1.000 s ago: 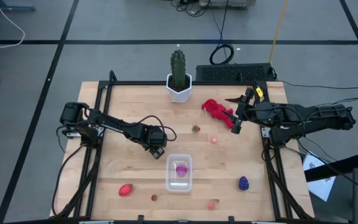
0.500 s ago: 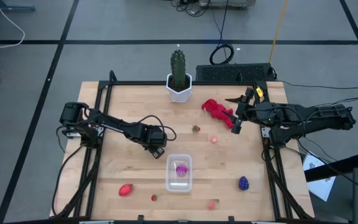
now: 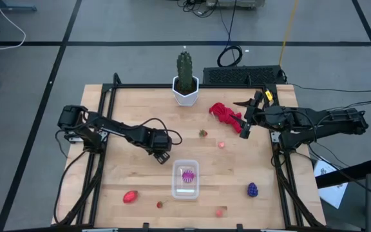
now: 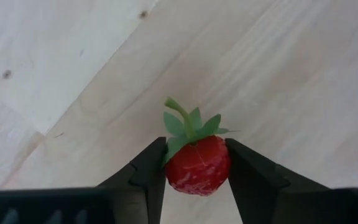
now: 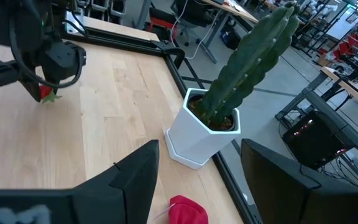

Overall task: Pick and placing Produce into tupperware
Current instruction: Put the left strawberry into the transparent container

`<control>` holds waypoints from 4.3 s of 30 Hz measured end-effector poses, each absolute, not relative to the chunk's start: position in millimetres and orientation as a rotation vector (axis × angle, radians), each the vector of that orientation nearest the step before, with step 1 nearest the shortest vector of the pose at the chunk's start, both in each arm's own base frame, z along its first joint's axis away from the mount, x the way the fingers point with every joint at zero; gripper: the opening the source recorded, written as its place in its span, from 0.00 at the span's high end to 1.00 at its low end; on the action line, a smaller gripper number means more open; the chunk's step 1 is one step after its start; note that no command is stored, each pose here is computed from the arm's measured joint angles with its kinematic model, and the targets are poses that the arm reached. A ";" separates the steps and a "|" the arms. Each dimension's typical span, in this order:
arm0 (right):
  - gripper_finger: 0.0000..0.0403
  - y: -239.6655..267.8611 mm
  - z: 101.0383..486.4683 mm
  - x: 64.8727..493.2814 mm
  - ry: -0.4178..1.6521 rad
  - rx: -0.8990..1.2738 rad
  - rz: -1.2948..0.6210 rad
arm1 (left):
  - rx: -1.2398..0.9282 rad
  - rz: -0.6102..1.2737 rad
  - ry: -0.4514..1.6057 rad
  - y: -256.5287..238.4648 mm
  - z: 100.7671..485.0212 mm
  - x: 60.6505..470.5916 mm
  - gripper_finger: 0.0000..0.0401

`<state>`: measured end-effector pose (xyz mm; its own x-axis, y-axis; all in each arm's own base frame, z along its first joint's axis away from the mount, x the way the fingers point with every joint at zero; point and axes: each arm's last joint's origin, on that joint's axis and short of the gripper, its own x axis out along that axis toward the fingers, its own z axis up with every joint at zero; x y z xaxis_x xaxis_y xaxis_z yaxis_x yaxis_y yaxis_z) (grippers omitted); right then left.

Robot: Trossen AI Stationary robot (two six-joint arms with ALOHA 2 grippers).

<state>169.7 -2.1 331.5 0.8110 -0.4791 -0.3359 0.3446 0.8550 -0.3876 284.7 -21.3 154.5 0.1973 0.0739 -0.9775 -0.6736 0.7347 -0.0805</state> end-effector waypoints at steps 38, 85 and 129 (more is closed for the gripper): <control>0.46 -4.5 337.4 170.1 0.418 -0.423 -0.535 | -0.400 0.287 1.115 -110.9 274.1 338.4 0.62; 0.46 -5.6 336.3 168.9 0.429 -0.407 -0.585 | -0.343 0.318 1.329 -115.6 185.3 396.9 0.62; 0.46 -5.2 336.3 169.1 0.424 -0.396 -0.570 | -0.358 0.288 1.349 -118.1 171.9 400.6 0.62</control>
<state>169.1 -5.2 336.3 0.7609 -0.5890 -0.2722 0.4301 0.7719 -0.4681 400.6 -118.1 171.9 0.1988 -0.0035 -0.9800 -0.4033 0.9111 -0.0851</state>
